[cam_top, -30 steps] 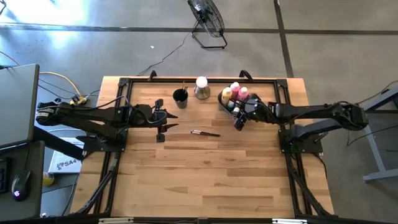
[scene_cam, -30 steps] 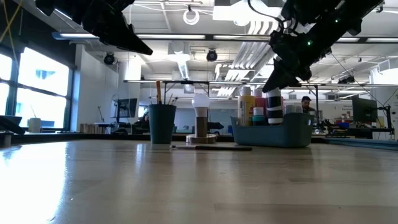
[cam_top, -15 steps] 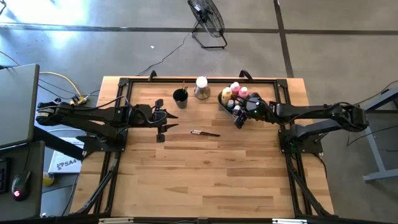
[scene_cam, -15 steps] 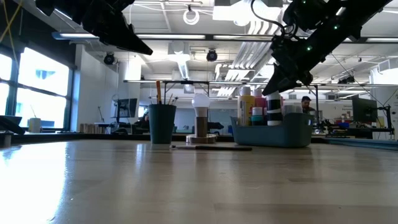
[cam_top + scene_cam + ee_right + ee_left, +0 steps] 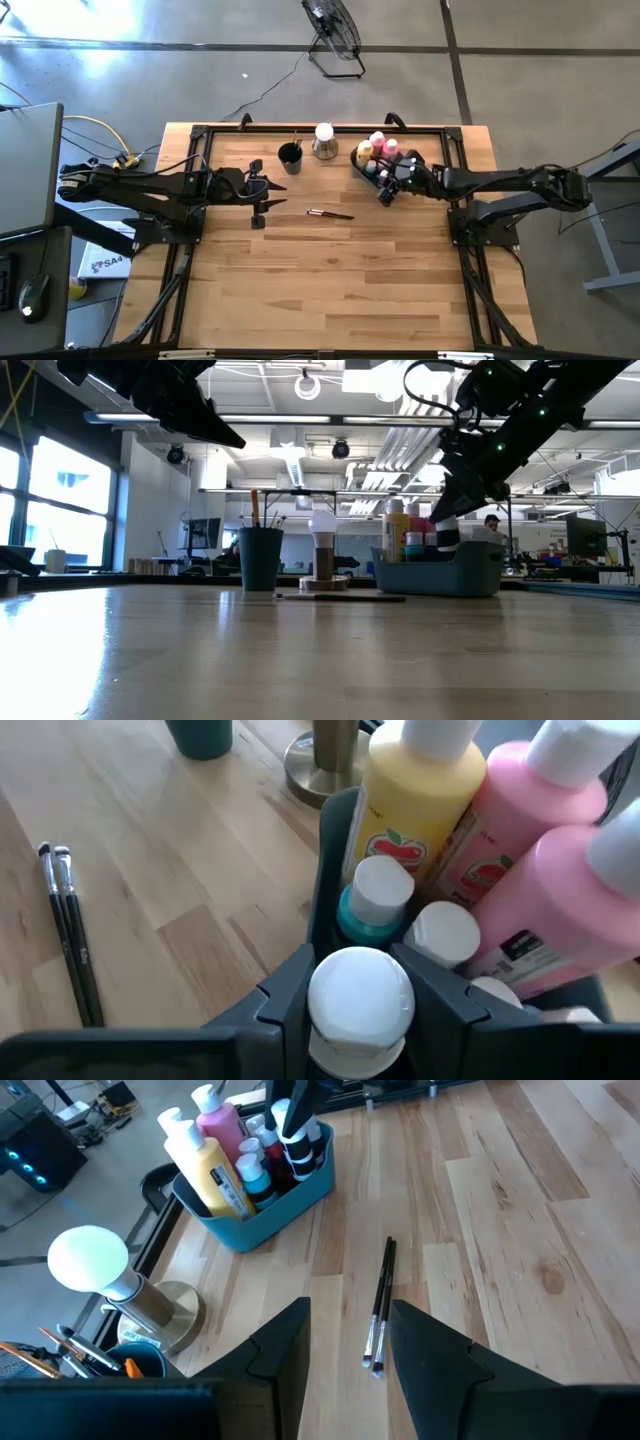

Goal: Pick & Place Paint Supplies
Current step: Put the small white paint bottle into the blue bin, then put the silver paintbrush into the blue cup

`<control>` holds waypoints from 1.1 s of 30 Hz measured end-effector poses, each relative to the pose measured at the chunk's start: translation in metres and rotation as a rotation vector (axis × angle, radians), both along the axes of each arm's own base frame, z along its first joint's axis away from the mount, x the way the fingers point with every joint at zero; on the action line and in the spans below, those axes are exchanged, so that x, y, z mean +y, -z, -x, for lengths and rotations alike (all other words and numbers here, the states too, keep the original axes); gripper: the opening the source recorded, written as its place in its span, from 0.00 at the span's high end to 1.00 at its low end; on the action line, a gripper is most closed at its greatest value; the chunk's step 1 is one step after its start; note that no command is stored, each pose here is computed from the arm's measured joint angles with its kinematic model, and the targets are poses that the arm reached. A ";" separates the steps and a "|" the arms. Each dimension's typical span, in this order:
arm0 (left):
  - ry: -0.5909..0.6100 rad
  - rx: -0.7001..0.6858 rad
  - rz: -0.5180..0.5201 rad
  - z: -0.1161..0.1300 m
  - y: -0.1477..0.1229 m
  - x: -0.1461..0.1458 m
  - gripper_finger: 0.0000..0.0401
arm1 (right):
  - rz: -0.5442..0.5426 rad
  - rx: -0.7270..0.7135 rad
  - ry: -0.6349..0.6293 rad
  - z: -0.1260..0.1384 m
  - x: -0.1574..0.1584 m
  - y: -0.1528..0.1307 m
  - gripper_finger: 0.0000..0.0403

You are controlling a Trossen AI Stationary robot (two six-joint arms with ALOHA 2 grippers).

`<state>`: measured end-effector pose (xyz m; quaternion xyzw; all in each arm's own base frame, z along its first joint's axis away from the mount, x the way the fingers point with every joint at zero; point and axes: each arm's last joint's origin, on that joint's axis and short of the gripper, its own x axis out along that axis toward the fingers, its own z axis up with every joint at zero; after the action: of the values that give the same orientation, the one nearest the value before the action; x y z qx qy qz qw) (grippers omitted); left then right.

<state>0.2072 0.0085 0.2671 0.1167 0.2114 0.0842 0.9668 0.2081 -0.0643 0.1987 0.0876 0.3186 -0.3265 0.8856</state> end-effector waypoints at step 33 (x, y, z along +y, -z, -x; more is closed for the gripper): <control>-0.005 0.000 -0.002 0.000 0.000 0.000 0.67 | 0.093 -0.090 -0.058 0.007 0.002 0.006 0.60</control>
<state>0.2072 0.0086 0.2671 0.1171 0.2116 0.0866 0.9665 0.2009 -0.0621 0.1930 0.0517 0.2653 -0.3106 0.9113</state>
